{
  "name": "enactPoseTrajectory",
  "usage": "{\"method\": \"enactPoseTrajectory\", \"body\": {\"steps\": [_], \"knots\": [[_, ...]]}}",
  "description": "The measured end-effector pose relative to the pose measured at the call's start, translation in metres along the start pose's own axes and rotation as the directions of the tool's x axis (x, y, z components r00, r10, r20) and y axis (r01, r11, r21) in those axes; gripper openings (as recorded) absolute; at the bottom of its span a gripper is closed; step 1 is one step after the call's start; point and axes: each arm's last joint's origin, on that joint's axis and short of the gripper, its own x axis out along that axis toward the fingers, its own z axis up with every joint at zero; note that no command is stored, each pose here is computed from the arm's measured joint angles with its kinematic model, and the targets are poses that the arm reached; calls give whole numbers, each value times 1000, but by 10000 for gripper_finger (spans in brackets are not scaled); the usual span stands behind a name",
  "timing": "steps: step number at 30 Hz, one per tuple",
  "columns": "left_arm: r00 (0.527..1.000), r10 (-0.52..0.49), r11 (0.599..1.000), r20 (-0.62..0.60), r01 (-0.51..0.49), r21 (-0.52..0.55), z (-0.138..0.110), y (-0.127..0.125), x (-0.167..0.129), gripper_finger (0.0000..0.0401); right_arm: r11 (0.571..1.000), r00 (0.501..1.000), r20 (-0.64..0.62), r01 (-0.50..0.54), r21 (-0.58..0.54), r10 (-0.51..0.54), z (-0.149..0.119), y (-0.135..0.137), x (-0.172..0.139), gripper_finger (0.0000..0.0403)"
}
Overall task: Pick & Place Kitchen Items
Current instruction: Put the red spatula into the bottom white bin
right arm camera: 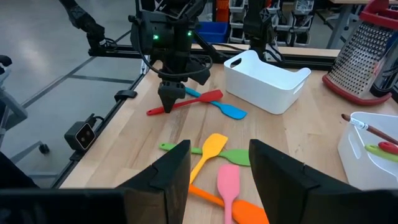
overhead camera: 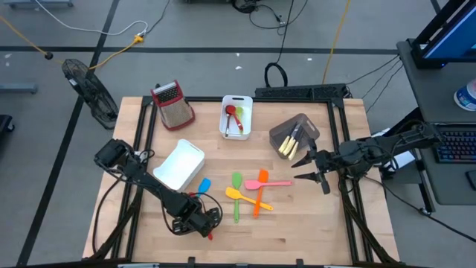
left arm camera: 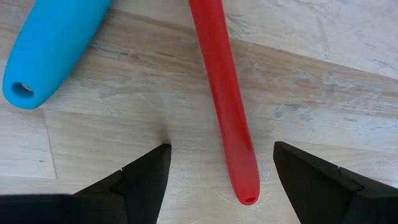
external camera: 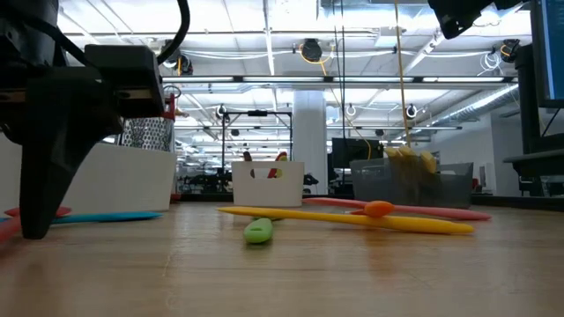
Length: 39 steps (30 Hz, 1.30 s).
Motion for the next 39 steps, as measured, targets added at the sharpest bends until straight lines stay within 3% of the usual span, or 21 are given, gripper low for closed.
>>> {"method": "enactPoseTrajectory", "body": {"steps": [14,19,39], "knots": [[1000,-10,1000,24,10,0,2,0,0,285,1000,1000,0,0,2,0,0,0,0,155],[999,31,999,45,-31,-13,5,3,0,271,1000,1000,0,0,2,0,0,0,0,155],[997,11,999,80,-8,-41,7,0,8,25,1000,1000,0,4,10,-4,0,0,0,155]]}}
